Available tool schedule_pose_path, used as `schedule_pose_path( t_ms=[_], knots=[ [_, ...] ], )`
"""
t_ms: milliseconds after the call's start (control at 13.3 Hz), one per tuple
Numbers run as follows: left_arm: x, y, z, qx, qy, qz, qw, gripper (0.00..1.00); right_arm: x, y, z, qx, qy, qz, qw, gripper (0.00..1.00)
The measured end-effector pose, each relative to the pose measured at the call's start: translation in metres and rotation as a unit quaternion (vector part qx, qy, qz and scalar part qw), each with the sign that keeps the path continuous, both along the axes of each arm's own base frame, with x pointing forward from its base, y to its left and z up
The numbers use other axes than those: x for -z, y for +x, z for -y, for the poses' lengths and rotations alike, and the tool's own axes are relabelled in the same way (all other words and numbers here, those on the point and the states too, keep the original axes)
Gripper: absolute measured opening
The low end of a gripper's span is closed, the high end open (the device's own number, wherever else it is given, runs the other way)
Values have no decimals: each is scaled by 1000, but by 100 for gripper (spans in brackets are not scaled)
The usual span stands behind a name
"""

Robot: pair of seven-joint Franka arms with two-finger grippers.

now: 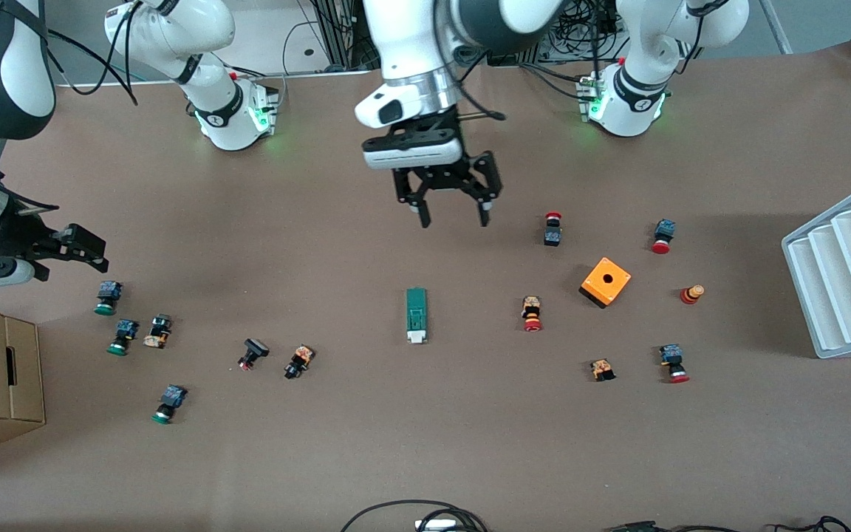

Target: Close load switch with both arms

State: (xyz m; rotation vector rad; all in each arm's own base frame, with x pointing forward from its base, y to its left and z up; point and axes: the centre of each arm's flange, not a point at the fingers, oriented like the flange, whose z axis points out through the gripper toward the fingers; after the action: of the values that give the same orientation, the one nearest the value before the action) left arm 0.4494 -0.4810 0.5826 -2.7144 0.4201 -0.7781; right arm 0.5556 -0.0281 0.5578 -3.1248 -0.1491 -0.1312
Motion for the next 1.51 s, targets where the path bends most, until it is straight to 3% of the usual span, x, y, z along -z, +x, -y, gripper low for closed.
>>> schedule_pose_path(
  t_ms=[226, 528, 830, 1282, 1508],
  knots=[
    [-35, 27, -52, 3, -6, -24, 1000, 100, 0, 0, 1, 1, 0, 0, 1000, 100],
    [-36, 57, -93, -27, -27, -52, 998, 100, 0, 0, 1, 1, 0, 0, 1000, 100],
    [-45, 88, -139, -17, -32, -79, 996, 100, 0, 0, 1, 1, 0, 0, 1000, 100],
    [-83, 128, -237, -52, -96, -117, 987, 100, 0, 0, 1, 1, 0, 0, 1000, 100],
    [-84, 145, -291, -92, -139, -139, 976, 100, 0, 0, 2, 1, 0, 0, 1000, 100]
  ],
)
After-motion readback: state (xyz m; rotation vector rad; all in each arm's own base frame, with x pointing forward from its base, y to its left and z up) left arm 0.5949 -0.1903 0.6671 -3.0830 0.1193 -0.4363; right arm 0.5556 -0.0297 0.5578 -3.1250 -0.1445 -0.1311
